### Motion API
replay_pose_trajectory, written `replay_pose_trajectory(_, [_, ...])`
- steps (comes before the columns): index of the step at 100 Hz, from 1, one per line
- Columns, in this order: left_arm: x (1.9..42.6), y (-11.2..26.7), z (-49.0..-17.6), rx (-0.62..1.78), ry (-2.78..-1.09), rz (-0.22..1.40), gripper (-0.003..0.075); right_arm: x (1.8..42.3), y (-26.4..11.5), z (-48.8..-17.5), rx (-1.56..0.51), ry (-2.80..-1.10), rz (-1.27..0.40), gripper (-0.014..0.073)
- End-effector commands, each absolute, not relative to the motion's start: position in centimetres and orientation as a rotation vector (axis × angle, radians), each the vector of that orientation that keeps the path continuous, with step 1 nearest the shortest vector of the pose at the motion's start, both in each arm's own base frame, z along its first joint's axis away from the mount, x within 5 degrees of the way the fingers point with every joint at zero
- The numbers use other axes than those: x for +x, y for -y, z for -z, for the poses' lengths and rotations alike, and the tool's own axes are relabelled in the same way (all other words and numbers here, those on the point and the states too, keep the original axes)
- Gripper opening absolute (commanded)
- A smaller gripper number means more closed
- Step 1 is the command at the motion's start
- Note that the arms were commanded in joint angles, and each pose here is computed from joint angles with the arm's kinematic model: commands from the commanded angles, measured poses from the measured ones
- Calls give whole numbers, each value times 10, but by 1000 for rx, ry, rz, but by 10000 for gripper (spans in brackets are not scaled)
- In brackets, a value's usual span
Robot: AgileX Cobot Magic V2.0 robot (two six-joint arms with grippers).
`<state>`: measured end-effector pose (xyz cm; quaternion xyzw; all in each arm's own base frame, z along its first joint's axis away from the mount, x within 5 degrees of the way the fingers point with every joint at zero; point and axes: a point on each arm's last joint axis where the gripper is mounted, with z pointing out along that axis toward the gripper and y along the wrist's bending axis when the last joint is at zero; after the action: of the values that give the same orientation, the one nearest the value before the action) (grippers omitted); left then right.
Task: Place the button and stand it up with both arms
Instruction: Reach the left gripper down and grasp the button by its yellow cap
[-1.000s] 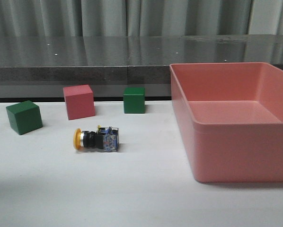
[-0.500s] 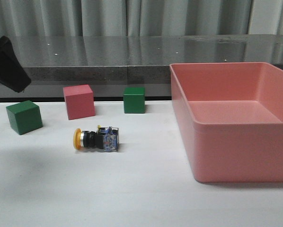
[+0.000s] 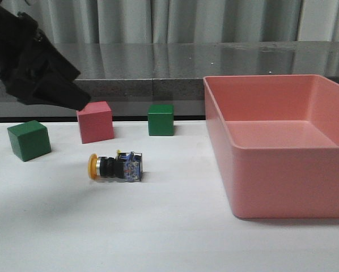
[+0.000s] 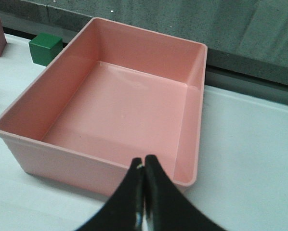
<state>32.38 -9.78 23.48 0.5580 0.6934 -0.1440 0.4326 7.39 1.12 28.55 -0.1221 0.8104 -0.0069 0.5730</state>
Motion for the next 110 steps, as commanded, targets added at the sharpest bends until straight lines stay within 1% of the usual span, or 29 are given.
replay_pose_trajectory(1, [331, 103, -251, 1301, -1598, 444, 537, 76, -9, -300, -255, -1803, 41, -61])
replay_pose_trajectory(9, [334, 104, -237, 1336, -1603, 482, 537, 76, -9, -300, -255, -1803, 41, -61])
replay_pose_trajectory(21, [336, 110, -213, 1378, -1599, 611, 537, 76, -9, -301, -254, -1799, 42, -61])
replay_pose_trajectory(27, [338, 112, -199, 1372, -1615, 678, 537, 76, -9, -301, -254, -1798, 42, -61])
replay_pose_trajectory(36, [342, 113, -182, 1366, -1627, 723, 537, 76, -9, -301, -253, -1796, 42, -61])
replay_pose_trajectory(51, [347, 115, -167, 1370, -1585, 725, 537, 77, -9, -300, -253, -1797, 42, -61])
replay_pose_trajectory(63, [350, 115, -158, 1362, -1581, 724, 537, 78, -9, -297, -248, -1790, 45, -61])
replay_pose_trajectory(98, [354, 111, -128, 1352, -1661, 743, 532, 78, -9, -297, -245, -1780, 47, -61])
replay_pose_trajectory(103, [354, 111, -123, 1351, -1675, 747, 519, 78, -9, -297, -245, -1780, 47, -61])
replay_pose_trajectory(110, [354, 111, -121, 1353, -1683, 747, 470, 78, -9, -297, -245, -1780, 47, -61])
